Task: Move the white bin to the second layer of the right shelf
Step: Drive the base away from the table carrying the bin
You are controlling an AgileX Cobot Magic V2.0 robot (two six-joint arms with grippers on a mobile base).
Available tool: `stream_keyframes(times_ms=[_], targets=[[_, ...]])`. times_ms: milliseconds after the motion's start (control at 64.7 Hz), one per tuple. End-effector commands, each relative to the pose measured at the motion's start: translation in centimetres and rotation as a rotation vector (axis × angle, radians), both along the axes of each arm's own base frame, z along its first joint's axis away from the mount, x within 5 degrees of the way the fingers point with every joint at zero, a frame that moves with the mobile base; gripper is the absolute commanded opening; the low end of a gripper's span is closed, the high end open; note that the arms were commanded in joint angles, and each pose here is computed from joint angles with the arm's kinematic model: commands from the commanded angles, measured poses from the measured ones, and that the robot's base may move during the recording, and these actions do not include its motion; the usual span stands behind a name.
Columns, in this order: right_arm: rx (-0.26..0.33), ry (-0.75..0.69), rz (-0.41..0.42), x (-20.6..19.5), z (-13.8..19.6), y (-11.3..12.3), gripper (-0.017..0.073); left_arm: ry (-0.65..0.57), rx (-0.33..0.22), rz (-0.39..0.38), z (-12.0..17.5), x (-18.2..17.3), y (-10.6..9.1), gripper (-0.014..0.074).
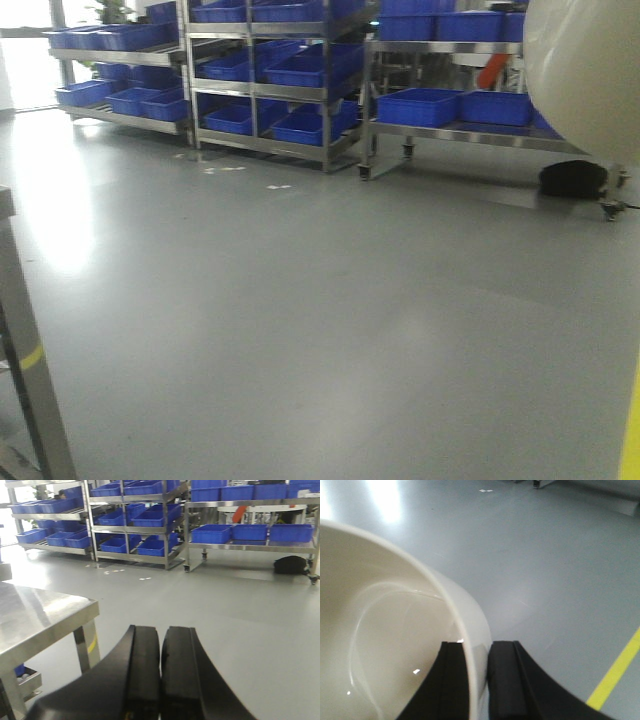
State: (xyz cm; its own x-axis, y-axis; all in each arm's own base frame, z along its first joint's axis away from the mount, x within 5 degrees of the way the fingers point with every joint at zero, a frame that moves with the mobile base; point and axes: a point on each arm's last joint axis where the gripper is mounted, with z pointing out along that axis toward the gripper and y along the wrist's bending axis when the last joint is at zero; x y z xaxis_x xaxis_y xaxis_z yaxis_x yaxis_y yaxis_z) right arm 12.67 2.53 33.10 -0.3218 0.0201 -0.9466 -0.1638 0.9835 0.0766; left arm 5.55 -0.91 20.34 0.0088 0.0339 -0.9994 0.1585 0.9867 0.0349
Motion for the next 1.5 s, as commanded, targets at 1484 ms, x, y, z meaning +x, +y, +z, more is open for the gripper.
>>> stream_keyframes(times_ms=[1484], targets=[[0.023,-0.130,0.000,0.15,1.95,0.00,0.0057,-0.059,-0.019,-0.002,-0.41,0.03,0.01,0.0085]])
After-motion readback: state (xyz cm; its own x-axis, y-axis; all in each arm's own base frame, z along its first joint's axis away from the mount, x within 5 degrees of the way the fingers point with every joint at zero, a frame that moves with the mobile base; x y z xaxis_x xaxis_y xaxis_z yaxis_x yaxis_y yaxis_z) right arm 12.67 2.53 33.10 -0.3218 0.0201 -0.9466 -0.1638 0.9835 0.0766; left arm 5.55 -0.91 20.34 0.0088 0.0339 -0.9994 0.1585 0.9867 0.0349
